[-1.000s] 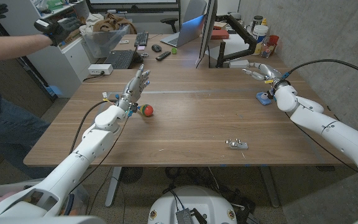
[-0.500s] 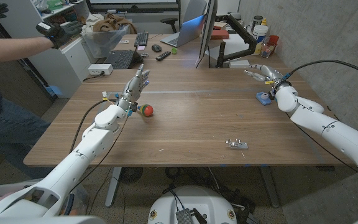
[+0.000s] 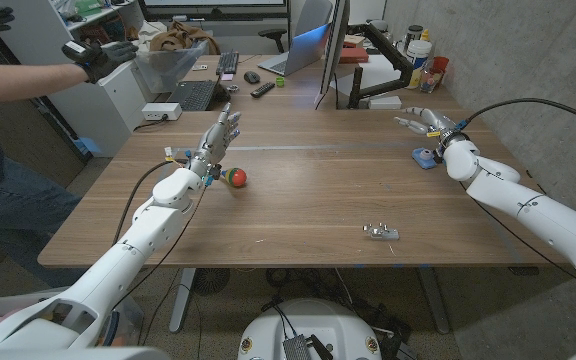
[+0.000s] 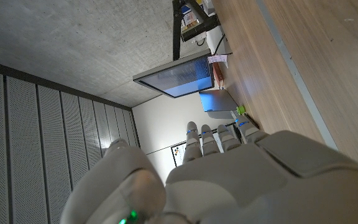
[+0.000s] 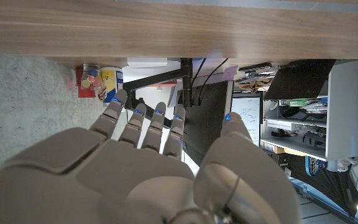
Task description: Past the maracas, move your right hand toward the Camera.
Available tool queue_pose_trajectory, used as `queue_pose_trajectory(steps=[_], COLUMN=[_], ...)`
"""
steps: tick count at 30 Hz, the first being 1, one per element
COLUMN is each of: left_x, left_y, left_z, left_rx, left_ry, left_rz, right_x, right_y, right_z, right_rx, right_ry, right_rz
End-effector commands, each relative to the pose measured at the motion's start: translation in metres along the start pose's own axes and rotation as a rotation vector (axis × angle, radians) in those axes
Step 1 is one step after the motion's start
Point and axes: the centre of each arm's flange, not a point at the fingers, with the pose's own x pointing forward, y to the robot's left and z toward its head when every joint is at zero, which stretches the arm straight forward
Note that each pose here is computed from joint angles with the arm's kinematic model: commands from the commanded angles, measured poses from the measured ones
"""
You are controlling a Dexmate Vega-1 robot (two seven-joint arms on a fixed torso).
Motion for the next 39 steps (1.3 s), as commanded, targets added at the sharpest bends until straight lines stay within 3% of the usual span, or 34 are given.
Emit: queue_pose_trajectory(steps=[1,23,39], left_x=[-0.001,-0.001,-0.002], left_y=[0.002,0.001,0.002], left_z=[-0.002,0.001,0.003], left_rx=[-0.002,0.01,0.022], left_ry=[0.001,0.006,-0.01], left_rz=[0.006,0.004,0.021], right_x=[-0.002,0.0,-0.001], right_y=[0.007,0.009,0.014], right_z=[-0.009,-0.02,-0.022], right_rx=[0.002,0.004,-0.049], right_ry=[0.039,0.085,0.115], right_rz=[0.026,0.036,0.055])
